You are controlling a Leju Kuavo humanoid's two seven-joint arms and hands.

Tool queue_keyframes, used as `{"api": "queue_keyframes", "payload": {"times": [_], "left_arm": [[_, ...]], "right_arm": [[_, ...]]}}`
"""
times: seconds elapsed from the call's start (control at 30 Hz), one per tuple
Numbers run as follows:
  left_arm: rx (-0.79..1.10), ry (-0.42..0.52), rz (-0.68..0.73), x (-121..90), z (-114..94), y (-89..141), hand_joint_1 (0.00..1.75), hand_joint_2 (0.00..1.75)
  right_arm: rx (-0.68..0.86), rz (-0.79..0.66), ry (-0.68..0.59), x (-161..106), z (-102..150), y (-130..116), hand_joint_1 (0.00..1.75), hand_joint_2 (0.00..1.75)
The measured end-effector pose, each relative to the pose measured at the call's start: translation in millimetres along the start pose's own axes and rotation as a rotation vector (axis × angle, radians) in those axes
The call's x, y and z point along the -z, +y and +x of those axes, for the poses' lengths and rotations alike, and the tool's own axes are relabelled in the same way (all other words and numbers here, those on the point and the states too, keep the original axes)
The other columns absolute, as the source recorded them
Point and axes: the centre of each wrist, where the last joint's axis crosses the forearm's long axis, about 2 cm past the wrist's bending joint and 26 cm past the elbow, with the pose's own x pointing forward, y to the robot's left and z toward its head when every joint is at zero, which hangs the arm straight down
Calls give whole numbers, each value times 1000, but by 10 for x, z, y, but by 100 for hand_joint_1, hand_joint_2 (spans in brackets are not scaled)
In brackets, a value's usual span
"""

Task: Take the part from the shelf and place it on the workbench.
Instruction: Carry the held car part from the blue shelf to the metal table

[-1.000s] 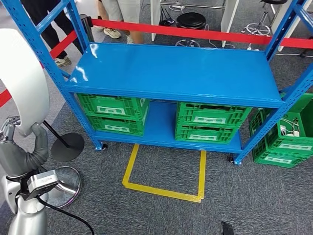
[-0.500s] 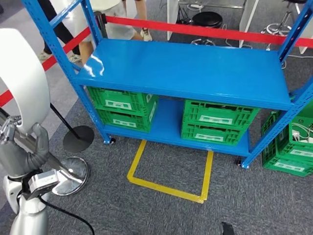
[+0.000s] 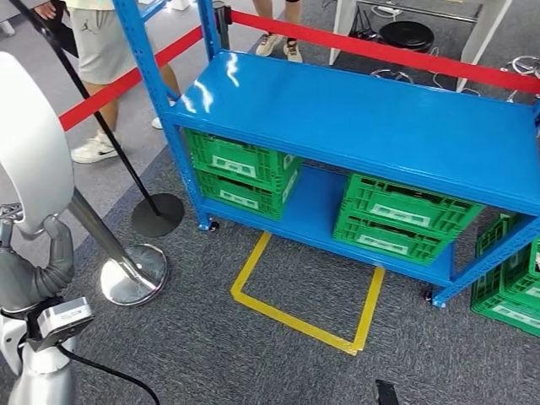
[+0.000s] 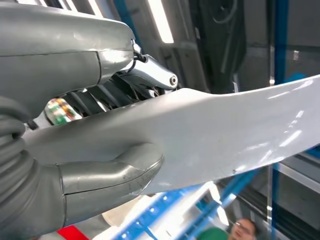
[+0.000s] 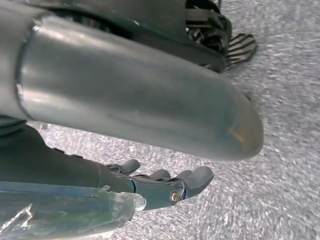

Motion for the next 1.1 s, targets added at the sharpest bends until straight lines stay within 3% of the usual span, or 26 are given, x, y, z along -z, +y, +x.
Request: {"api": "queue_keyframes", "payload": {"times": [1.1], "left_arm": [[-15, 6, -6, -3, 21, -21, 175, 175]], "right_arm": [[-2, -1, 2, 3, -4, -14, 0, 0]]}}
